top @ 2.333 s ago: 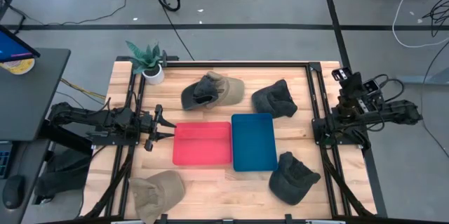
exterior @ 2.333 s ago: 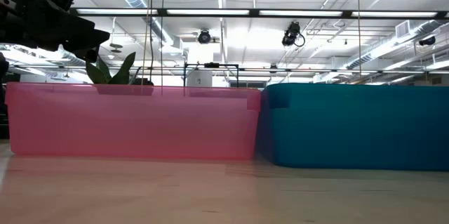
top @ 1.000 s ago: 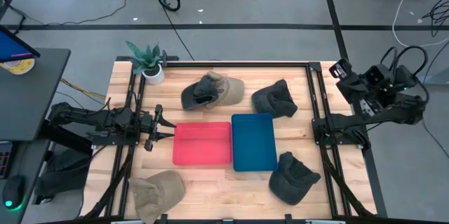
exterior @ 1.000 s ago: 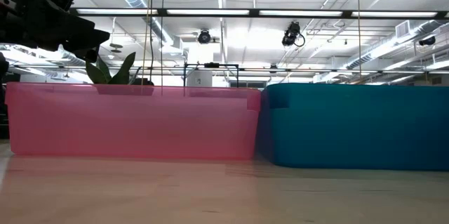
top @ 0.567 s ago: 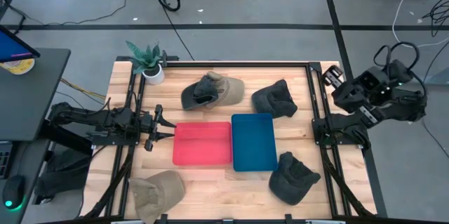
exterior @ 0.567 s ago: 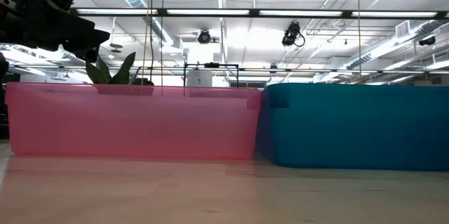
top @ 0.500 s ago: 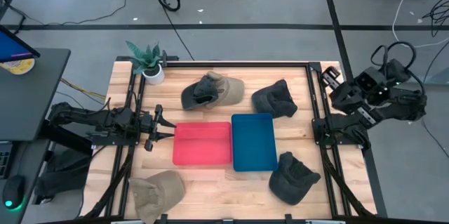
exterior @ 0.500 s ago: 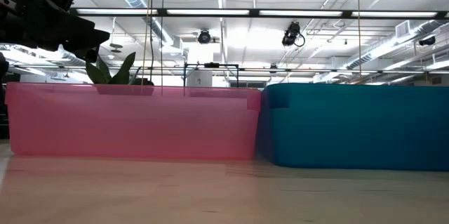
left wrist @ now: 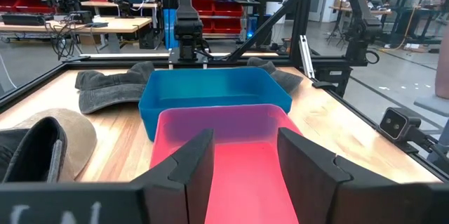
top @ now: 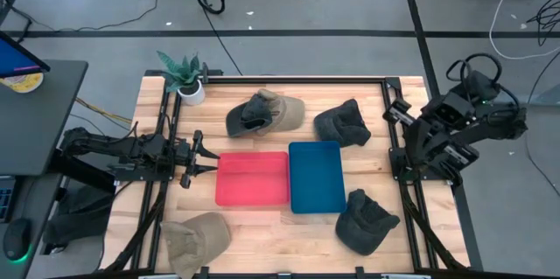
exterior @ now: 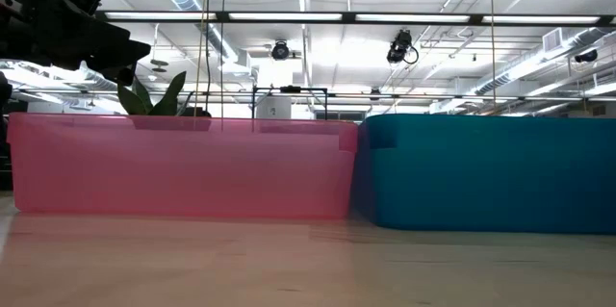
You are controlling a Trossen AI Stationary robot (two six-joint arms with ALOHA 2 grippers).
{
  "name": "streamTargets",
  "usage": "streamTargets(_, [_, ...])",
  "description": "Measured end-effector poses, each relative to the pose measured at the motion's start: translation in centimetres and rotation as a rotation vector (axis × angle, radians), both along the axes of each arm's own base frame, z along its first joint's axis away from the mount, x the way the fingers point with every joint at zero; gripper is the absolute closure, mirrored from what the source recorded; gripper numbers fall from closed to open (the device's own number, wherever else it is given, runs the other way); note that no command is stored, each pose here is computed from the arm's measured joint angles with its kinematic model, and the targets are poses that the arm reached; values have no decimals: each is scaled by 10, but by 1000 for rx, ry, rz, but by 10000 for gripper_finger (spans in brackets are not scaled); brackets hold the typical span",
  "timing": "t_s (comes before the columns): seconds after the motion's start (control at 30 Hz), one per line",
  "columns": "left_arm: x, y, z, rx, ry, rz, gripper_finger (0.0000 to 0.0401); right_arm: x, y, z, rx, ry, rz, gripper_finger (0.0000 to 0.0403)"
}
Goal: Pick & Place hat
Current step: Put the bottom black cap into the blue bin
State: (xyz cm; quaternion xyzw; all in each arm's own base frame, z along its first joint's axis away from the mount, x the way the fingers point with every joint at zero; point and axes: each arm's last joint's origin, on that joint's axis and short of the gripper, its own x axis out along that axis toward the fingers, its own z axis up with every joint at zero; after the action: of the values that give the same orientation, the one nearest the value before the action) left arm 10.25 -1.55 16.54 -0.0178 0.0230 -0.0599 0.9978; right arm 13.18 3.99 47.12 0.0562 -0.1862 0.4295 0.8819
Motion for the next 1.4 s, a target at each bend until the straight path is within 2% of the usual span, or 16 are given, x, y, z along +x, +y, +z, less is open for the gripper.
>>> streamTargets(0.27, [0,0,0,0,0,0,240,5,19,6,-35,-33,98,390])
streamTargets(0.5, [0,0,0,0,0,0,240,8,28,11,-89,0,129,390])
streamTargets(0.6, [0,0,0,0,0,0,240,13,32,13,-102,34,84,390])
streamTargets(0.8, [0,0,0,0,0,0,240,31,39,17,-100,150,-116,390])
streamTargets(0.9, [0,0,0,0,0,0,240,38,43,21,-102,213,-169,390])
streamTargets(1.13, [0,0,0,0,0,0,240,49,49,27,-103,373,-212,390])
streamTargets(1.4, [0,0,0,0,0,0,240,44,45,47,49,533,-230,390])
